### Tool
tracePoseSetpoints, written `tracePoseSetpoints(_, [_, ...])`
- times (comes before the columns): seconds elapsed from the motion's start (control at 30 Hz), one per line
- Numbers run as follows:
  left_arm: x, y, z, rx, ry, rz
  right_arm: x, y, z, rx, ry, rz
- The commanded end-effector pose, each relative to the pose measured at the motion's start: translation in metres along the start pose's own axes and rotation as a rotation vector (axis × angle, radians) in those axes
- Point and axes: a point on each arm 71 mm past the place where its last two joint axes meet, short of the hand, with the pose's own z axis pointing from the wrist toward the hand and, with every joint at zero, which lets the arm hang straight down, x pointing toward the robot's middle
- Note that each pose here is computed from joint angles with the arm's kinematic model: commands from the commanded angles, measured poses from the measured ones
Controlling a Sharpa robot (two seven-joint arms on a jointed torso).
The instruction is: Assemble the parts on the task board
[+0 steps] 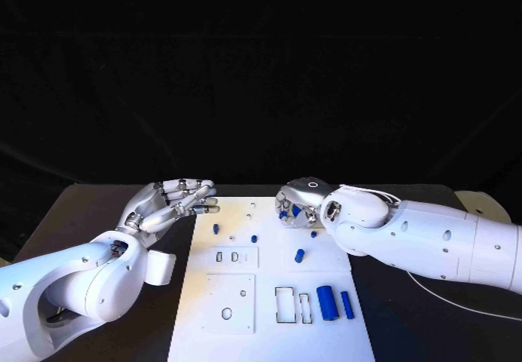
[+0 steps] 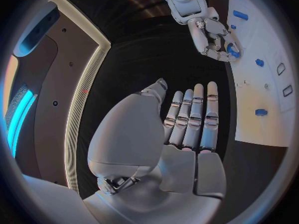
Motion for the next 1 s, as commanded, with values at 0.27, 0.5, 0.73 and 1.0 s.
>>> tracePoseSetpoints(0.27, [0.0031, -0.0005, 0.0013, 0.001, 0.019, -0.015, -0.015, 0.008, 0.013, 0.005, -0.19, 0.016])
tracePoseSetpoints(0.5, [0.0075, -0.001, 0.0028, 0.004, 0.033, -0.022, -0.015, 0.015, 0.027, -0.002, -0.203, 0.033])
tracePoseSetpoints(0.73, [0.0093, -0.0048, 0.0036, 0.012, 0.039, -0.022, -0.014, 0.021, 0.034, -0.017, -0.2, 0.038])
tracePoseSetpoints(1.0, [0.0101, -0.0094, 0.0052, 0.022, 0.043, -0.02, -0.009, 0.025, 0.039, -0.025, -0.185, 0.038])
